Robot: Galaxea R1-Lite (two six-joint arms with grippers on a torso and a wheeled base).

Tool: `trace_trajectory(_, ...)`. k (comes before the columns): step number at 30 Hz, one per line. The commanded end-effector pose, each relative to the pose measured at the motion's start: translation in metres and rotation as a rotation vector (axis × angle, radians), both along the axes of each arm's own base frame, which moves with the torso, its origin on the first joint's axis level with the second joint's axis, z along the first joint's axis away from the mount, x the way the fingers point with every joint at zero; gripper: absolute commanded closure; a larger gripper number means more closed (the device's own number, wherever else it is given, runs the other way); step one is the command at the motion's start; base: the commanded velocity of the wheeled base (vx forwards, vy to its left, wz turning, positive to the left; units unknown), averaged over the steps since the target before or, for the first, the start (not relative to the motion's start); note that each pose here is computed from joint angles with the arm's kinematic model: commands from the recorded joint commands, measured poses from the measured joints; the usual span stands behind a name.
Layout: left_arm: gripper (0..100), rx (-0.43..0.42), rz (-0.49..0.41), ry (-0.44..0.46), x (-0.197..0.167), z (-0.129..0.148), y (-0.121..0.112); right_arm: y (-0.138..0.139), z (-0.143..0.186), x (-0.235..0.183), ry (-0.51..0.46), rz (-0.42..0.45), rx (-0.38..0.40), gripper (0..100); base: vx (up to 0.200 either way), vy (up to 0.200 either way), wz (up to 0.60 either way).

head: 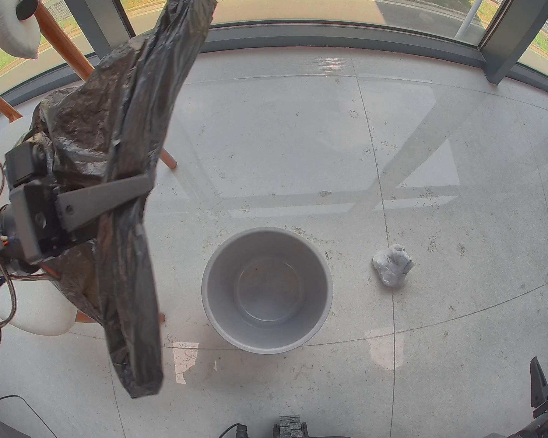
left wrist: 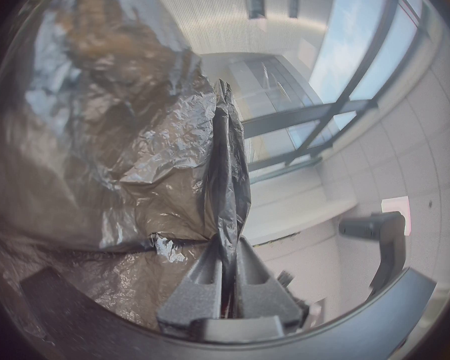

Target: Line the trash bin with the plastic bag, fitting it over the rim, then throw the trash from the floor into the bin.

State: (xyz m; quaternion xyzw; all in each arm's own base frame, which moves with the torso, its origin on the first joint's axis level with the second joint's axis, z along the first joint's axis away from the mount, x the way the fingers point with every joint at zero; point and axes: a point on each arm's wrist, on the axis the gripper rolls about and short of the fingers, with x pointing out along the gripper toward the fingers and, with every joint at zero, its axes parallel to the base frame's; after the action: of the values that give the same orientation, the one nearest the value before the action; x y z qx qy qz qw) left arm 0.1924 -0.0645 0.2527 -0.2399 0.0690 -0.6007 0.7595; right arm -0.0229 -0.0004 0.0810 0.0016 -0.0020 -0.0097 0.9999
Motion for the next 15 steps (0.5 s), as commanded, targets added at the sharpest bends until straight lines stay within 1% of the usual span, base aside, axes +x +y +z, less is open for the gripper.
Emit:
trace_trajectory(1,100,-0.104,-0.101,0.158,0.005,0.008,-0.048,0.000,-0.005,0.001,0.013,0.001,0.001,0,0.000,0.000,0.00)
trace_trajectory(2,100,-0.099,-0.112,0.204,0.004,0.007,-0.049,0.000,-0.005,0.001,0.013,0.001,0.001,0,0.000,0.000,0.00)
trace_trajectory(3,100,-0.098,-0.147,0.258,-0.004,0.009,-0.053,0.000,-0.005,0.001,0.013,0.001,0.001,0,0.000,0.000,0.00)
trace_trajectory(5,100,-0.100,-0.184,0.298,-0.013,0.012,-0.056,0.000,-0.005,0.001,0.013,0.001,0.001,0,0.000,0.000,0.00)
trace_trajectory(6,100,-0.100,-0.241,0.363,-0.026,0.015,-0.059,0.000,-0.005,0.001,0.013,0.001,0.001,0,0.000,0.000,0.00)
trace_trajectory(7,100,-0.100,-0.244,0.366,-0.027,0.016,-0.059,0.000,-0.005,0.001,0.013,-0.001,0.001,0,0.000,0.000,0.00)
trace_trajectory(8,100,-0.097,-0.299,0.421,-0.036,0.016,-0.065,0.000,-0.005,0.001,0.013,-0.002,0.001,0,0.000,0.000,0.00)
trace_trajectory(13,100,-0.077,-0.389,0.446,-0.046,0.015,-0.079,0.000,-0.005,0.001,0.013,-0.001,0.004,0,0.000,0.000,0.00)
trace_trajectory(15,100,-0.057,-0.426,0.464,-0.049,0.011,-0.086,0.000,-0.005,0.001,0.013,-0.002,0.004,0,0.000,0.000,0.00)
